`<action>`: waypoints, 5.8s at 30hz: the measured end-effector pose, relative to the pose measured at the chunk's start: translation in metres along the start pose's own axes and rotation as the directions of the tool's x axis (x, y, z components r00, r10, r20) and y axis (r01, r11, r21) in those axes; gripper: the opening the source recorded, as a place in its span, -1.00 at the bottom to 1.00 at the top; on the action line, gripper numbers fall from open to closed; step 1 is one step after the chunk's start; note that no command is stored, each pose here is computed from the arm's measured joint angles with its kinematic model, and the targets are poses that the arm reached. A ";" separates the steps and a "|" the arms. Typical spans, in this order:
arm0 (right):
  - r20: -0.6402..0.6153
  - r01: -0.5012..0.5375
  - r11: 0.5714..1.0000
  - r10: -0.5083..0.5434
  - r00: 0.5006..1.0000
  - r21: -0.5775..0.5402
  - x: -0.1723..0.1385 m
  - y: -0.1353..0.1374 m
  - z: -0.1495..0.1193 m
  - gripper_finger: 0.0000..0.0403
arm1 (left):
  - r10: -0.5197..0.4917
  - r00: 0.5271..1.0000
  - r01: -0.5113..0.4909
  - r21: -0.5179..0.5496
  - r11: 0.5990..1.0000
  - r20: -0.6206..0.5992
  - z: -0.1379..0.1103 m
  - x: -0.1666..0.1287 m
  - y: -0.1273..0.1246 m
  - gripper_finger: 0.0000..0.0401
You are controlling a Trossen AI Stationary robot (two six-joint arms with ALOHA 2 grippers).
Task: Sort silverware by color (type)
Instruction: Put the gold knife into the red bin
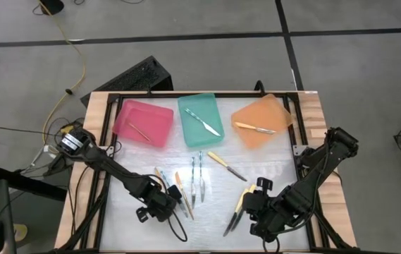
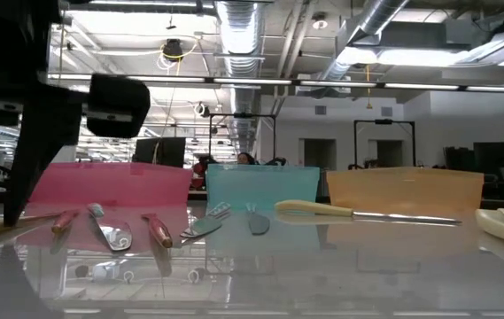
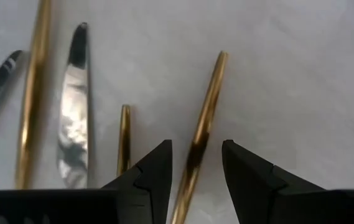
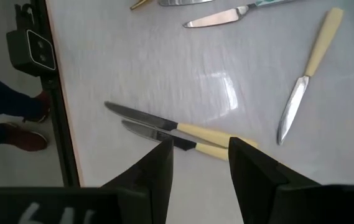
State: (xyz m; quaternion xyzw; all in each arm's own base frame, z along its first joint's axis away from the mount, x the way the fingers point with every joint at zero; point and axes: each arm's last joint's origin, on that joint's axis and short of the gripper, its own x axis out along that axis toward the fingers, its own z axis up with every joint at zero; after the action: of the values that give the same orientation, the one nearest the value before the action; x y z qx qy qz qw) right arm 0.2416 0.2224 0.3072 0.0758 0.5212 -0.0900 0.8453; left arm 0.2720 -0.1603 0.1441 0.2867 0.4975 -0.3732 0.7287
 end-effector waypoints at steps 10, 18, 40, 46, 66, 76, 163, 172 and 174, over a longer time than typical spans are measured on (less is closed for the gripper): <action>0.000 0.002 1.000 -0.002 1.000 0.003 0.001 -0.001 0.001 -0.20 | -0.018 1.000 0.018 0.000 1.000 -0.007 -0.001 0.005 0.001 -0.67; 0.000 0.006 1.000 -0.006 1.000 0.008 0.001 -0.002 0.003 -0.20 | -0.030 0.999 0.030 -0.013 0.999 -0.013 -0.002 0.005 0.001 -0.94; 0.034 0.025 1.000 -0.024 0.999 -0.016 0.001 -0.003 0.004 -0.20 | 0.140 0.979 -0.065 -0.429 0.901 0.145 0.021 -0.052 0.008 -1.00; 0.097 0.070 0.998 -0.068 0.993 -0.011 0.002 -0.005 0.007 -0.20 | 0.353 0.909 -0.181 -0.556 0.811 0.220 0.021 -0.097 0.012 -1.00; 0.363 0.105 0.992 -0.071 0.929 -0.076 0.023 -0.045 0.092 -0.20 | 0.866 0.233 -0.247 -0.834 0.492 0.442 0.005 -0.246 0.022 -0.97; 0.682 -0.113 0.990 0.144 0.717 -0.089 0.014 -0.077 0.165 -0.20 | 0.883 0.132 -0.219 -0.856 0.468 0.450 0.004 -0.258 0.028 -0.97; 0.696 -0.358 0.914 0.132 0.706 0.190 0.214 -0.285 0.328 -0.92 | 0.992 0.061 -0.249 -0.965 -0.088 -0.107 -0.127 -0.323 -0.050 -0.60; 0.616 -0.338 0.919 0.150 0.773 0.201 0.244 -0.296 0.318 -0.92 | 0.975 0.029 -0.271 -0.941 -0.205 -0.221 -0.131 -0.321 -0.050 -0.60; 0.583 -0.333 0.918 0.153 0.798 0.215 0.250 -0.295 0.314 -0.92 | 0.972 0.023 -0.273 -0.937 -0.219 -0.234 -0.131 -0.322 -0.051 -0.60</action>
State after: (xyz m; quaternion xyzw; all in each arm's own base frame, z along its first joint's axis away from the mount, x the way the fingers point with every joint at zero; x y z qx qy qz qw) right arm 0.5557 -0.1527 0.2127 0.2433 0.2188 -0.0772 0.9418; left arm 0.0901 -0.0018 0.3990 -0.0447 0.0116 0.3925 0.9186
